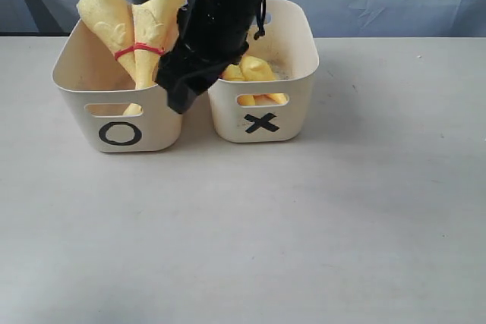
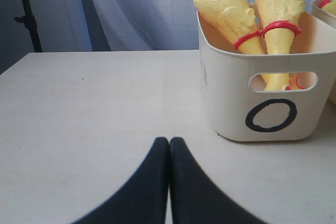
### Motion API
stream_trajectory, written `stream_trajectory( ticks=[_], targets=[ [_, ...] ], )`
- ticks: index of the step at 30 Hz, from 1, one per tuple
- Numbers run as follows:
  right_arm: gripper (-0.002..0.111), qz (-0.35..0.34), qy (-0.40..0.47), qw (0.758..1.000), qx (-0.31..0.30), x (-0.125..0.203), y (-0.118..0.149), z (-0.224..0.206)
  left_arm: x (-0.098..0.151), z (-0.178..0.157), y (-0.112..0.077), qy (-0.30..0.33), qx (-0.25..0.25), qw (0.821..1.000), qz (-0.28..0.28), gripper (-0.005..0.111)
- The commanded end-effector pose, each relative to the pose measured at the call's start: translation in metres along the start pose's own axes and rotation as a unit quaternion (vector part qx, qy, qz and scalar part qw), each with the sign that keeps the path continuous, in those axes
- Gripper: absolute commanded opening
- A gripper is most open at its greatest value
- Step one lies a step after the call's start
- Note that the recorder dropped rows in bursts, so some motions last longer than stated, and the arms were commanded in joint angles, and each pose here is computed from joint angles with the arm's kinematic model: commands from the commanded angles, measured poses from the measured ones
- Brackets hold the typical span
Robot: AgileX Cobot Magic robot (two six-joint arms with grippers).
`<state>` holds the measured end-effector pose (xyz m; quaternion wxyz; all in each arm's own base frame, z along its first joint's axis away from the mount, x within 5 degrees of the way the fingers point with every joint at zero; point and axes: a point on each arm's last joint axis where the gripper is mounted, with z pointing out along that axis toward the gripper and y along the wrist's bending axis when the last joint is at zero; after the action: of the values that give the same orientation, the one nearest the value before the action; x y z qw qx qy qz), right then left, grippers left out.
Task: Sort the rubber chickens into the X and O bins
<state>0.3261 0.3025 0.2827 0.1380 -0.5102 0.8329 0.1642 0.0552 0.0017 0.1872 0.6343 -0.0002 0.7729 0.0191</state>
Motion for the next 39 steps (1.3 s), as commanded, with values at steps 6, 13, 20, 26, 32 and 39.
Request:
stream_trajectory(
  ticks=[6,13,20,26,32,39],
  targets=[
    [0.002,0.035,0.04,0.998,0.031,0.036,0.013,-0.027,-0.002,-0.001,0.0,-0.007,0.003,1.0,-0.004,0.0],
    [0.002,0.047,0.12,0.986,0.105,0.106,0.027,-0.048,-0.002,-0.001,0.0,-0.007,0.003,1.0,-0.004,0.0],
    [0.002,0.137,0.128,0.964,0.186,0.183,0.052,-0.083,-0.002,-0.001,0.0,-0.007,0.003,1.0,-0.004,0.0],
    [0.002,0.153,0.065,0.965,0.201,0.206,0.071,-0.117,-0.002,-0.001,0.0,-0.007,0.003,1.0,-0.004,0.0],
    [0.002,0.146,0.034,0.967,0.206,0.211,0.08,-0.132,-0.002,-0.001,0.0,-0.007,0.003,1.0,-0.004,0.0],
    [0.002,0.138,-0.102,0.964,0.205,0.22,0.1,-0.169,-0.002,-0.001,0.0,-0.007,0.003,1.0,-0.004,0.0]
  ],
)
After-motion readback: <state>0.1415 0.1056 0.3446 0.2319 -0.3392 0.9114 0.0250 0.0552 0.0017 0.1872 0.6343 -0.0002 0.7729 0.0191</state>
